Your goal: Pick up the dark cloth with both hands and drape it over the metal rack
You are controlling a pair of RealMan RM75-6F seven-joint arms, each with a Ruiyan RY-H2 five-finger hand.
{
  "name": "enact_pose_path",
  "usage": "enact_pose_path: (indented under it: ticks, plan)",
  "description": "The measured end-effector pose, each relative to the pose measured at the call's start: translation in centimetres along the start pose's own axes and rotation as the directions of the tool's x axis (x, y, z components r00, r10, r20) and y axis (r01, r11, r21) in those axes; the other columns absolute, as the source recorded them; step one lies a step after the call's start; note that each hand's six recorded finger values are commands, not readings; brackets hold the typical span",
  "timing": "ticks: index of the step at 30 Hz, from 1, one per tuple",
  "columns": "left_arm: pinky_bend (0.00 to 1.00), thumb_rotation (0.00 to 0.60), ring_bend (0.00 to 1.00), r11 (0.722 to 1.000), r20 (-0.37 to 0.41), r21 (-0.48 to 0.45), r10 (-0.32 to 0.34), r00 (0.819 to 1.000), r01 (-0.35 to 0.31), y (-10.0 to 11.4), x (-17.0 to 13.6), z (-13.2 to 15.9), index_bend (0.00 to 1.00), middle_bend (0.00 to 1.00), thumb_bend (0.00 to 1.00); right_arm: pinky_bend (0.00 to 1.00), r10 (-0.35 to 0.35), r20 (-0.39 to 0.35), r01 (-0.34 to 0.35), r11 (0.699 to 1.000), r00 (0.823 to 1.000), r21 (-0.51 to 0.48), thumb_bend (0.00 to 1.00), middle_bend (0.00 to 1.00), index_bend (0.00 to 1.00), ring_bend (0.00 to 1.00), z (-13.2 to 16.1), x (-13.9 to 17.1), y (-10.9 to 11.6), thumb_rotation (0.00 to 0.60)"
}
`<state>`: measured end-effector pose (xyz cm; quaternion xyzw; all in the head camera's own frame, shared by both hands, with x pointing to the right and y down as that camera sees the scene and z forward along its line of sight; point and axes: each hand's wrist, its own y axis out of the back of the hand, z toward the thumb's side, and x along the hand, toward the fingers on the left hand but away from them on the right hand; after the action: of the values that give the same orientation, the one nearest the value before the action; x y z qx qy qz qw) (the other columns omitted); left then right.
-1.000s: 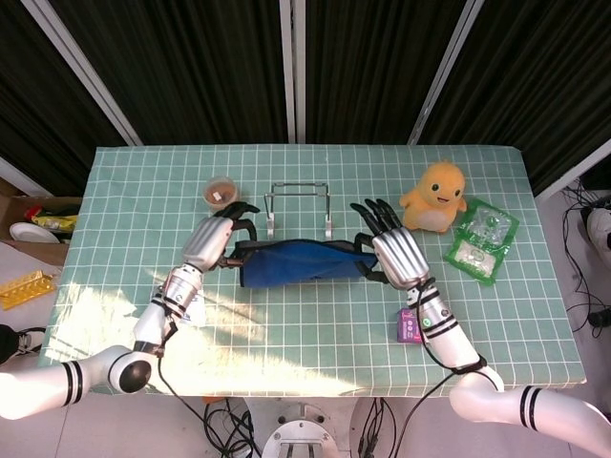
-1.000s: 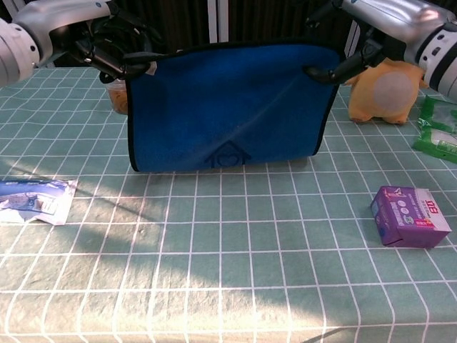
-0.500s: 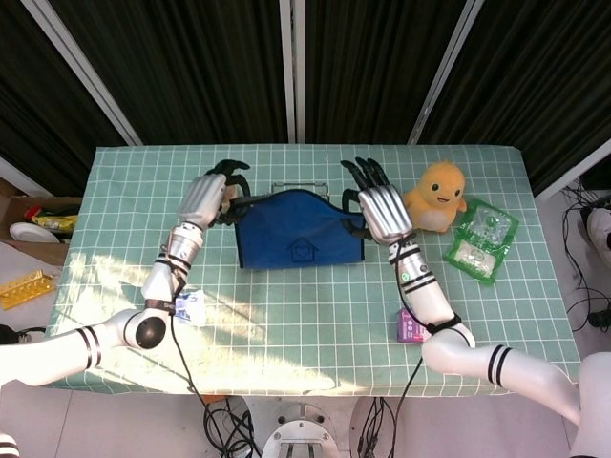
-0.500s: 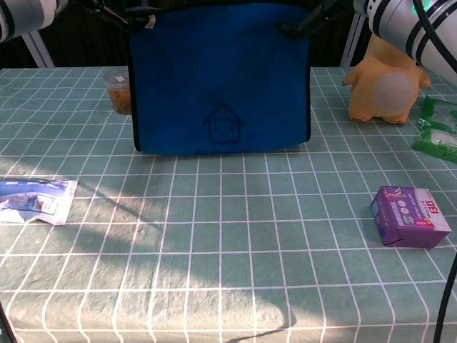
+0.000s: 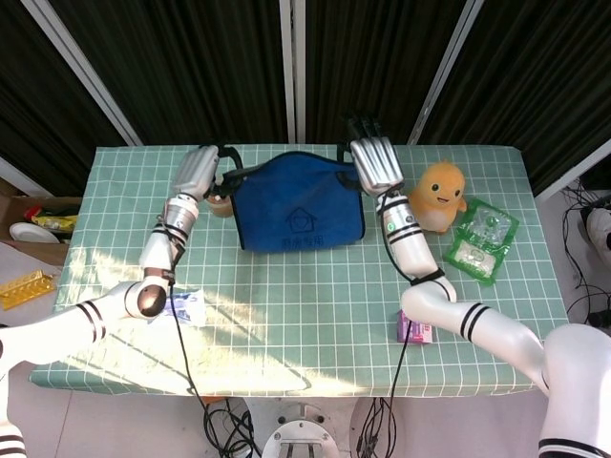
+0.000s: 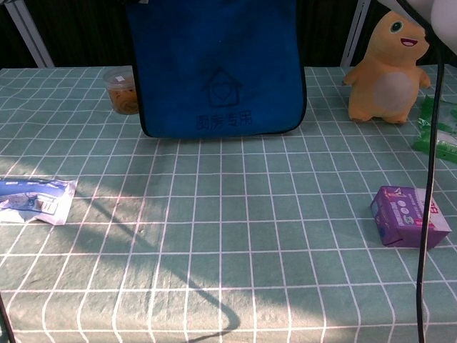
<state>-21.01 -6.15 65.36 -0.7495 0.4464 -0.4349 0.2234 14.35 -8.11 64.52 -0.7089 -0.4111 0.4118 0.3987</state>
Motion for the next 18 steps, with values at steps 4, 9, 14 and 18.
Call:
enact_pose_path:
  ticks: [4,9,14,18]
  plan:
    - [0.22,0.6,0.11,1.0,-0.021,-0.013,0.007,1.0,-0.007,0.5,0.9,-0.2,0.85,0.2,0.5,0.0,0.02,0.03,-0.019,0.999,0.999,-0.027,0.49,0.1,1.0,0.0,-0.2,-1.9,0.1,0.6]
    - [0.22,0.6,0.12,0.999,-0.06,-0.034,0.034,0.998,-0.036,1.8,2.5,-0.8,0.87,0.23,0.52,0.0,0.027,0.072,-0.024,0.999,0.997,-0.041,0.49,0.11,1.0,0.0,-0.7,-3.9,0.1,0.6]
    - [0.22,0.6,0.12,0.997,-0.107,-0.053,0.042,0.993,-0.048,2.6,4.1,-1.8,0.78,0.23,0.52,0.0,0.013,0.109,-0.01,0.999,0.994,-0.032,0.5,0.12,1.0,0.0,-1.2,-5.5,0.0,0.6]
    - [0.21,0.6,0.13,0.998,-0.142,-0.059,-0.008,0.99,-0.001,2.1,5.1,-2.7,0.14,0.15,0.46,0.0,0.021,0.143,-0.021,1.0,0.99,-0.001,0.44,0.06,0.72,0.0,-1.6,-6.5,-0.7,0.6]
